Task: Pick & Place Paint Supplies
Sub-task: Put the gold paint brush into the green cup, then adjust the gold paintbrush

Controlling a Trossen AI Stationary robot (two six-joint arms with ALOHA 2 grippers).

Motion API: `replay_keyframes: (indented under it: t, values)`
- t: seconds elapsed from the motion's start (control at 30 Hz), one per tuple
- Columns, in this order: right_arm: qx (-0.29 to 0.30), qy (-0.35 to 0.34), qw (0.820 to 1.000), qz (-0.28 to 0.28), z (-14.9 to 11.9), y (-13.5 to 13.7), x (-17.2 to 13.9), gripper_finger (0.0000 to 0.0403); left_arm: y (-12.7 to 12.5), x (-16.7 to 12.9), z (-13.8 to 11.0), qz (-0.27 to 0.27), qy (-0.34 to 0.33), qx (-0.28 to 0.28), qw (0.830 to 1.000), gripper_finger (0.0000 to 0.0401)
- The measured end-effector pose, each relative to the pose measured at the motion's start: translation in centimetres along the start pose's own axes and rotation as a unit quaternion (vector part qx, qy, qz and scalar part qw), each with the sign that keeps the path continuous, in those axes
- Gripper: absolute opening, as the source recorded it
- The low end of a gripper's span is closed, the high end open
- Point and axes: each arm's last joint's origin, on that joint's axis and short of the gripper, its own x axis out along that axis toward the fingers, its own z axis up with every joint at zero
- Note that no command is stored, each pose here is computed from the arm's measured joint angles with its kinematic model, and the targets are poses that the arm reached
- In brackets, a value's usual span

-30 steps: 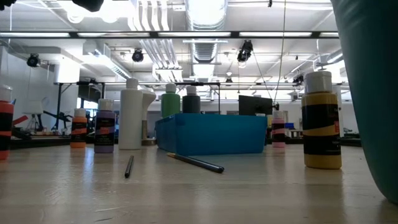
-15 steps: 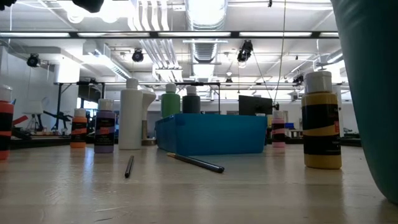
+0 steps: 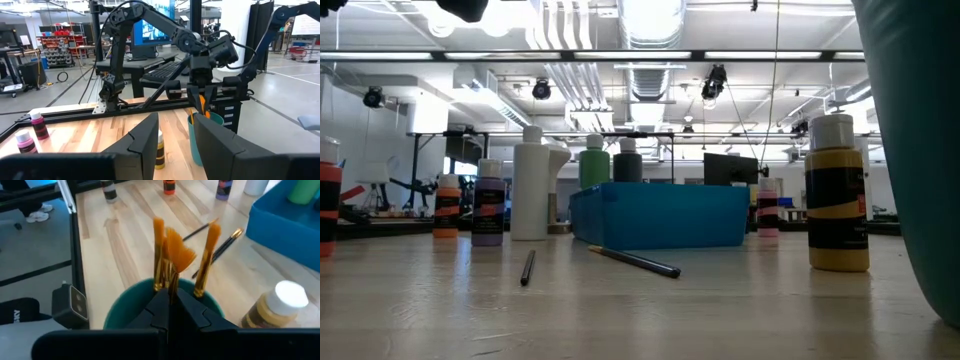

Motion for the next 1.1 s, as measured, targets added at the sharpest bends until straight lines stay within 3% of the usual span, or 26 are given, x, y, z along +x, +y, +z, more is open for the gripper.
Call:
replay_keyframes:
  t: [0.5, 1.1]
  values:
    - [0.003, 0.028, 1.000, 0.004, -0.5, -0.3, 0.3, 0.0019, 0.1, 0.0, 0.0, 0.001, 0.002, 0.001, 1.000, 0.0131]
    - [-0.005, 0.081, 0.997, 0.008, 1.1, -0.7, 0.0, 0.0121, 0.1, 0.0, 0.0, 0.001, 0.002, 0.010, 1.000, 0.0131]
